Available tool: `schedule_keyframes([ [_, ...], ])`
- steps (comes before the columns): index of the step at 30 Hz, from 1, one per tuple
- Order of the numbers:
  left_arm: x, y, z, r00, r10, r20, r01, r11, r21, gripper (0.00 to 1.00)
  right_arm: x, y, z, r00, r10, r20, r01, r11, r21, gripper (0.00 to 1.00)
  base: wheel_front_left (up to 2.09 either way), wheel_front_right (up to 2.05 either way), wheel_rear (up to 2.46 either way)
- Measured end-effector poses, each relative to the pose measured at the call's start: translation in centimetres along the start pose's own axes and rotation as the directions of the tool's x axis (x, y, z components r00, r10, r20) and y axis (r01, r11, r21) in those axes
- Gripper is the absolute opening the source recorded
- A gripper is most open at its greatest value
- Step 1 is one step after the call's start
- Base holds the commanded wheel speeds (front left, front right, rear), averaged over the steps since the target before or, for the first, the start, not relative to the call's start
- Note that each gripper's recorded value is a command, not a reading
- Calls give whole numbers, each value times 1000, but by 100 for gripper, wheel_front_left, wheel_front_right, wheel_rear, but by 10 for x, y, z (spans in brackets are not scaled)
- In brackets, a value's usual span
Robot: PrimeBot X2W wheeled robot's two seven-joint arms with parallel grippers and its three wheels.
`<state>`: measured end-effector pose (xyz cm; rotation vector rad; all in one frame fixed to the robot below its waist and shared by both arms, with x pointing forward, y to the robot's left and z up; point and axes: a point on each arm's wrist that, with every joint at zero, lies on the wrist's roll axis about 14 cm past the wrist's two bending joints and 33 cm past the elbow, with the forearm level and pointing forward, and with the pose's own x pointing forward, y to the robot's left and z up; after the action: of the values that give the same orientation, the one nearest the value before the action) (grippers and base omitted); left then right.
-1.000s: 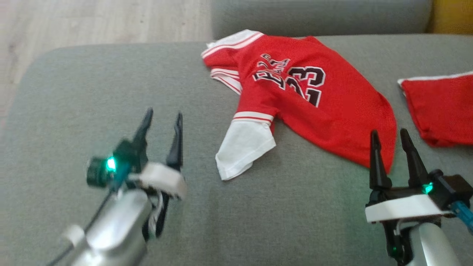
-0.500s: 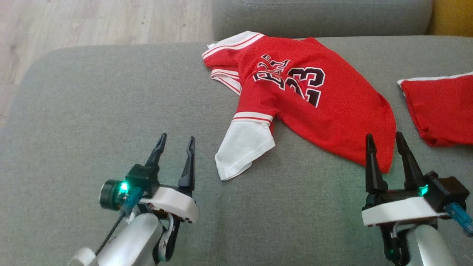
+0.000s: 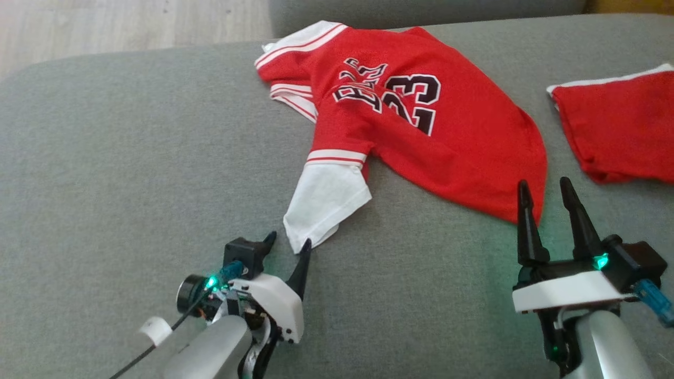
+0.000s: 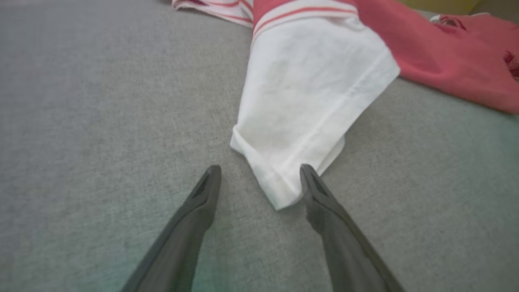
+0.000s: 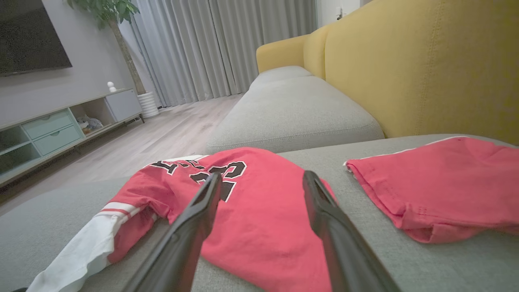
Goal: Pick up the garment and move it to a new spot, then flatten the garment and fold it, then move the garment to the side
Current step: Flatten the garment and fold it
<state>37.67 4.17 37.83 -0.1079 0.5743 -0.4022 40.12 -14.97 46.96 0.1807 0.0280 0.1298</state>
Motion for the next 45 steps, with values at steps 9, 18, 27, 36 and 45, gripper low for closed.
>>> schedule_keyframes([
  [9, 13, 1, 0, 999, 6, -37, -7, 1000, -15, 100, -4, -12, -2, 999, -36, -7, 36, 999, 5, 100, 0, 0, 0],
  [18, 15, -2, 2, 999, -13, -39, 11, 999, -53, 0, -5, -15, 0, 999, -46, -2, 46, 999, 3, 100, 0, 0, 0],
  [27, 4, 0, 47, 982, 4, 190, 17, 994, -107, 0, -6, -13, 0, 999, -40, -5, 40, 999, -5, 100, 0, 0, 0],
  [36, -20, 13, 105, 902, 42, 429, 15, 992, -128, 0, -18, -47, -58, 953, -144, -265, 137, 990, -44, 100, 0, 0, 0],
  [45, -38, 12, 134, 841, 38, 539, 12, 996, -90, 0, -11, -45, -91, 910, -144, -390, 163, 986, 17, 100, 0, 0, 0],
])
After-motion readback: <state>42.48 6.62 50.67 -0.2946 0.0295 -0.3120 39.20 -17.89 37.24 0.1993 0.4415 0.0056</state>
